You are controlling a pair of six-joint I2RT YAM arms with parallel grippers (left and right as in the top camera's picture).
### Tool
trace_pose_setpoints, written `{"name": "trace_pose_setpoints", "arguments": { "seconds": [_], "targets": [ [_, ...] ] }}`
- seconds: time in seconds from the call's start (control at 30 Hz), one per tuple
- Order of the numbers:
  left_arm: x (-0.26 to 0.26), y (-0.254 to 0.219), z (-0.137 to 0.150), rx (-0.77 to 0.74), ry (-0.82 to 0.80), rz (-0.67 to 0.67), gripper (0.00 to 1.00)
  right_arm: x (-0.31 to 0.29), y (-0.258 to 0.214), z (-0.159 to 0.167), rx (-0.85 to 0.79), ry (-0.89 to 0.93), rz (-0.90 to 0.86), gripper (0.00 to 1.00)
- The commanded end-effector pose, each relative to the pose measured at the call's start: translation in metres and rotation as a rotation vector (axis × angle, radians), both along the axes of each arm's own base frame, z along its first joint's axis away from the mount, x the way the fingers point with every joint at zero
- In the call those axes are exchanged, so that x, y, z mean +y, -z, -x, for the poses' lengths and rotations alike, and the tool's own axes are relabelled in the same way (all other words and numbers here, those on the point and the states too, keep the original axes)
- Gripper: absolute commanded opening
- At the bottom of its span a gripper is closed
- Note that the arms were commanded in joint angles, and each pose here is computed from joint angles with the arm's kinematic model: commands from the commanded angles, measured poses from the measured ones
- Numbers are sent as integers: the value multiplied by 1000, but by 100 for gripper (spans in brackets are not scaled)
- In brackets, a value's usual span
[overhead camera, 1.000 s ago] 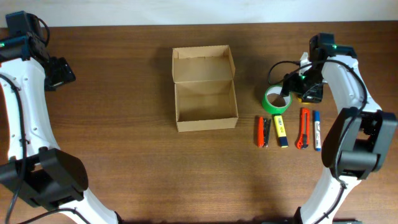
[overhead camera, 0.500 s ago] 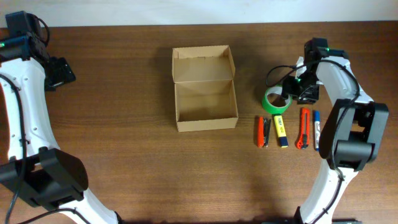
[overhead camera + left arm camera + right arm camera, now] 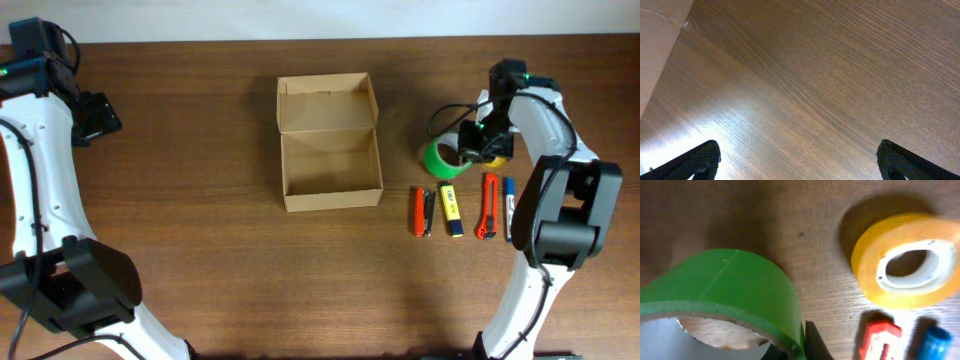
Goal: Pack container
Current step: 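Carry the green tape roll into the box with the right gripper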
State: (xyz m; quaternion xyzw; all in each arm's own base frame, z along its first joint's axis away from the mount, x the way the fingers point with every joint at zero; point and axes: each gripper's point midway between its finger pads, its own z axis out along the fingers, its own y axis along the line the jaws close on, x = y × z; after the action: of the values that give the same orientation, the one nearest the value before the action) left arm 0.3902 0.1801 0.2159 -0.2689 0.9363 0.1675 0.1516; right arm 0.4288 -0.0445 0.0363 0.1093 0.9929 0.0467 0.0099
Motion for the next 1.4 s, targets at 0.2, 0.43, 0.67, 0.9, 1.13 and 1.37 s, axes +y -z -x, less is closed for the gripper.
{"name": "trace_pose_setpoints", "arguments": {
  "seconds": [0.2, 0.43, 0.67, 0.9, 1.13, 1.37],
  "targets": [
    [1, -10, 5, -18, 9, -7, 100, -2, -168, -71, -387, -107, 45, 4],
    [1, -10, 5, -18, 9, -7, 100, 71, -283, -69, -689, -412, -31, 4],
    [1, -10, 5, -18, 9, -7, 100, 191, -276, -18, -634, -869, -142, 4],
    [1, -10, 5, -18, 9, -7, 100, 280, -239, 24, -512, -1164, -36, 4],
    [1, -10, 5, -18, 9, -7, 100, 307, -173, 27, -370, -1140, 174, 4],
    [1, -10, 5, -18, 9, -7, 100, 305, -132, 16, -330, -1022, 189, 4]
  ]
}}
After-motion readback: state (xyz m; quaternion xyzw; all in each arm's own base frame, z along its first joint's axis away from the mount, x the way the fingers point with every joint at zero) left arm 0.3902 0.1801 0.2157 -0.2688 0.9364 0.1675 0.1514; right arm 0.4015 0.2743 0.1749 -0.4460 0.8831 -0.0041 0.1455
